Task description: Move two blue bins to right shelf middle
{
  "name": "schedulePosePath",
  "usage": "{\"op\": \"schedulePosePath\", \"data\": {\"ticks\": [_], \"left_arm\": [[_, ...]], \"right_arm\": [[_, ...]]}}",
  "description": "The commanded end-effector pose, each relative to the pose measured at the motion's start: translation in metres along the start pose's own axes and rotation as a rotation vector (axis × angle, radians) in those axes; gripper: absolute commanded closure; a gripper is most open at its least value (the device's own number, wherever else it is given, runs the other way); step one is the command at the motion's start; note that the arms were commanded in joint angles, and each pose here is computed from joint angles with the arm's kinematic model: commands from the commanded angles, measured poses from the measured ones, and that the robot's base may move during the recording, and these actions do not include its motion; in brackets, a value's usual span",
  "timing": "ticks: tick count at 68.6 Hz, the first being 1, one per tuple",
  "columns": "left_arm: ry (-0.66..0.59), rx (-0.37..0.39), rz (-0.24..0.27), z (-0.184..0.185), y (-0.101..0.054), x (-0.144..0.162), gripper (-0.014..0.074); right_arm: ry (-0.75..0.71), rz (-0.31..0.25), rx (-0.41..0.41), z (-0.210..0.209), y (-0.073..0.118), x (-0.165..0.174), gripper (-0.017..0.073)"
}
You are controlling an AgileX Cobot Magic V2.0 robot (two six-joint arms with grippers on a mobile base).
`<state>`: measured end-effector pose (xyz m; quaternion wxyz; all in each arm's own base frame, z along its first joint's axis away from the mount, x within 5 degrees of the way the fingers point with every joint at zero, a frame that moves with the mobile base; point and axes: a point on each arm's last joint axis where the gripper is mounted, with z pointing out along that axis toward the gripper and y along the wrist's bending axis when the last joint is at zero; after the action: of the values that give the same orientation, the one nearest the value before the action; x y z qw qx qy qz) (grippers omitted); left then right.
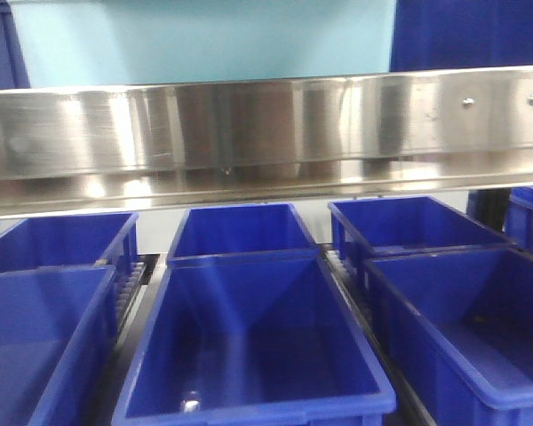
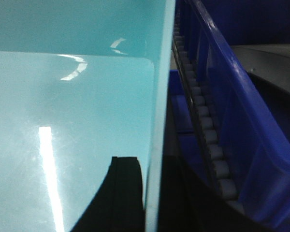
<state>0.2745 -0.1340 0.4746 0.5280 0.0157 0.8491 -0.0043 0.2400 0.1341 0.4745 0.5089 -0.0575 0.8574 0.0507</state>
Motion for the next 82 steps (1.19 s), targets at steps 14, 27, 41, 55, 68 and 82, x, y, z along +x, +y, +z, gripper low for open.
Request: {"op": "schedulePosePath", "data": {"ticks": [14,27,41,55,68,82], "left_arm": [[-0.059,0.058,0.005,-0.0044,-0.0064,-0.0063,0.0704],[-0.059,0.058,0.005,-0.0044,-0.0064,-0.0063,0.0704],[-0.059,0.058,0.005,-0.0044,-0.0064,-0.0063,0.0704],[-0.059,0.058,0.005,-0.0044,-0.0064,-0.0063,0.0704],[-0.059,0.058,0.005,-0.0044,-0.0064,-0.0063,0.0704],[-0.059,0.058,0.005,-0.0044,-0.0064,-0.0063,0.0704]], "right_arm": [[-0.071,0.0,-0.06,-0.0055,0.0053,-0.0079,0.0721],[-0.071,0.0,-0.06,-0.0055,0.0053,-0.0079,0.0721],[-0.072,0.0,-0.061,-0.0055,0.0054,-0.008,0.0721],[-0.072,0.0,-0.061,-0.0055,0.0054,-0.008,0.0721],[-0.072,0.0,-0.061,-0.0055,0.0054,-0.008,0.0721],[-0.072,0.0,-0.061,-0.0055,0.0054,-0.008,0.0721]]}}
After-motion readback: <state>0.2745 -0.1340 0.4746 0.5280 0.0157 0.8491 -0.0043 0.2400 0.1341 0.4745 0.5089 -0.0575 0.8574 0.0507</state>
